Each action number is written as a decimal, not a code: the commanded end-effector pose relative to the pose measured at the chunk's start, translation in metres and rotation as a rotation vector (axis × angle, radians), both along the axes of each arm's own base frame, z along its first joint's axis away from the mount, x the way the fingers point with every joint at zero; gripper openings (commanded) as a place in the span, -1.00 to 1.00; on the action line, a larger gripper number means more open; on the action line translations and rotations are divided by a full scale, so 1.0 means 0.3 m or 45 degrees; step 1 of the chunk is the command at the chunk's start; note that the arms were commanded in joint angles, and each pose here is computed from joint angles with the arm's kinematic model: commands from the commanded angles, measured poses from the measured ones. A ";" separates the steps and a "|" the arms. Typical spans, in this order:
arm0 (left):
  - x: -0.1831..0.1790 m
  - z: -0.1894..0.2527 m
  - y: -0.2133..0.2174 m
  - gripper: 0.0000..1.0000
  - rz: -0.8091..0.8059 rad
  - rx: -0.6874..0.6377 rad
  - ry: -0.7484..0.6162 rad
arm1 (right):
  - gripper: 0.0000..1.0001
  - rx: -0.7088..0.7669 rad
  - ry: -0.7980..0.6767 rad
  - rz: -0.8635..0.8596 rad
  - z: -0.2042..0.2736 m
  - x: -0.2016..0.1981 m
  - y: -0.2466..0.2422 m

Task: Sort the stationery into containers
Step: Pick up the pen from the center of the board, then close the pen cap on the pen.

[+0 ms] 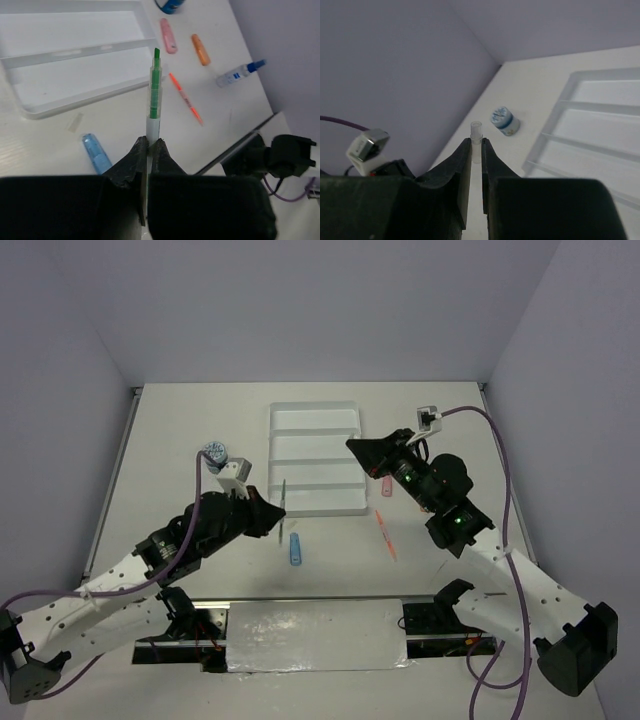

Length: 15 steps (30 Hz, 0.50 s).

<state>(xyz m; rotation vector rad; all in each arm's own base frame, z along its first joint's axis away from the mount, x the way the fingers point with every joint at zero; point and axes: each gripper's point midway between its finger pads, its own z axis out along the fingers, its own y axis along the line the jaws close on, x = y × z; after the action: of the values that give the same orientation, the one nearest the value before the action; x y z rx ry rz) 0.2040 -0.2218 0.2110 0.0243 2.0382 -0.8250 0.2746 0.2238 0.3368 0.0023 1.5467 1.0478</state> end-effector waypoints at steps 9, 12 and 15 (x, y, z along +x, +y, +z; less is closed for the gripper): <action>-0.087 0.201 -0.143 -1.00 -0.344 -0.362 -0.251 | -1.00 0.250 -0.116 0.214 0.132 -0.051 0.186; -0.090 0.205 -0.150 -1.00 -0.361 -0.359 -0.254 | -1.00 0.211 -0.125 0.283 0.120 -0.082 0.231; -0.089 0.203 -0.151 -1.00 -0.362 -0.359 -0.257 | -1.00 0.183 -0.101 0.320 0.089 -0.100 0.258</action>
<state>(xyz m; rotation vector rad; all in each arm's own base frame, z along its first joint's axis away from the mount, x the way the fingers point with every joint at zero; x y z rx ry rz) 0.1805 -0.2607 0.2438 0.1966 1.8437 -1.1657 0.2554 0.2954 0.3298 -0.0827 1.5308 1.2899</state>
